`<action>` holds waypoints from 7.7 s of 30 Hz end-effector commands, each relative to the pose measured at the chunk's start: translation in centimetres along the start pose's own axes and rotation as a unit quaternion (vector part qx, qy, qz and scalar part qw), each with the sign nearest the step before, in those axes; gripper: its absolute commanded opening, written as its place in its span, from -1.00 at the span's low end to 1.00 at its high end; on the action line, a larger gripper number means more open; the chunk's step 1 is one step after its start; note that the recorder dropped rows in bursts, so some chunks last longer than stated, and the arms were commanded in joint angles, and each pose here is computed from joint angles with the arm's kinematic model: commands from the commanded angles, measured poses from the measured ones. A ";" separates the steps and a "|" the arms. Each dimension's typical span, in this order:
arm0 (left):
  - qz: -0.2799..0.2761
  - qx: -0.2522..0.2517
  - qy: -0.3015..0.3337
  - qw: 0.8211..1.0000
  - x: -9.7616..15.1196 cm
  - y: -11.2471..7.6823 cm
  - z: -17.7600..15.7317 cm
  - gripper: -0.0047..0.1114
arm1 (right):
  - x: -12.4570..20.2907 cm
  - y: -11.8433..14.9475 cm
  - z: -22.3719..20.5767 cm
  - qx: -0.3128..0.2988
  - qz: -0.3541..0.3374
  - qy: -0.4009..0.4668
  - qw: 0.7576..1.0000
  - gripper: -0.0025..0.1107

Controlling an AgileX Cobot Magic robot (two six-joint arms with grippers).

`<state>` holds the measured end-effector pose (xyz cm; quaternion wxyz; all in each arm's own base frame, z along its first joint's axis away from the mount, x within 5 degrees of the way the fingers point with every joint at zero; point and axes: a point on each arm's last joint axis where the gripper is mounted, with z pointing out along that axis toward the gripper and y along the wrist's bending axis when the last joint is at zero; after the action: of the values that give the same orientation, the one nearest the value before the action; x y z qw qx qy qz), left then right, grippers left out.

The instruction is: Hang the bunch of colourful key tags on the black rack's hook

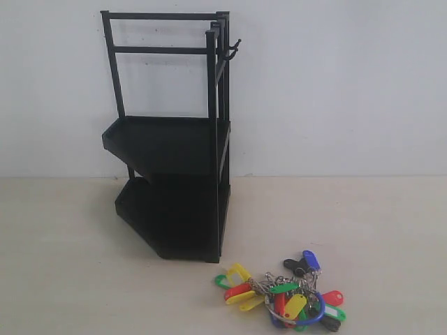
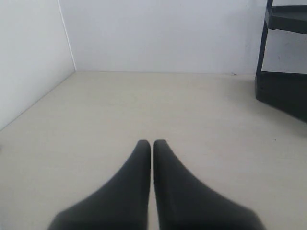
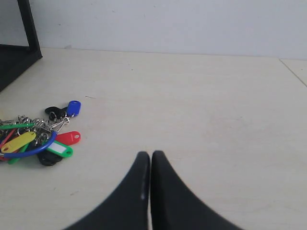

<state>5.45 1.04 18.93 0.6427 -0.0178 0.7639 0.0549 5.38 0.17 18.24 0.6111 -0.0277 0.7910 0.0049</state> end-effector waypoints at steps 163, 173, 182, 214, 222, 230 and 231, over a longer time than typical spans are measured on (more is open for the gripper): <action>-0.003 0.001 -0.001 1.000 -0.1 0.0 0.0 -0.84 | -13.9 5.9 18.3 -0.208 0.045 0.140 0.967 -0.96; -0.003 0.001 -0.001 1.000 -0.1 0.0 0.0 -0.84 | -18.3 5.8 13.4 -0.222 0.028 0.083 0.971 -0.96; -0.003 0.001 -0.001 1.000 -0.1 0.0 0.0 -0.84 | -17.9 6.5 12.3 -0.241 -0.028 0.152 0.958 -0.96; -0.003 0.001 -0.001 1.000 -0.1 0.0 0.0 -0.84 | -20.5 7.6 12.2 -0.201 -0.038 0.116 0.972 -0.96; -0.003 0.001 -0.001 1.000 -0.1 0.0 0.0 -0.84 | -20.3 8.9 12.7 -0.218 -0.064 0.105 0.968 -0.96; -0.003 0.001 -0.001 1.000 -0.1 0.0 0.0 -0.84 | -21.0 8.6 13.2 -0.205 -0.067 0.062 0.974 -0.96; -0.003 0.001 -0.001 1.000 -0.1 0.0 0.0 -0.84 | -21.0 8.6 13.3 -0.205 -0.075 0.062 0.974 -0.96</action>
<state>5.45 1.04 18.93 0.6429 -0.0177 0.7638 0.0548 22.78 10.05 34.40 0.5206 -0.2103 0.8181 0.1247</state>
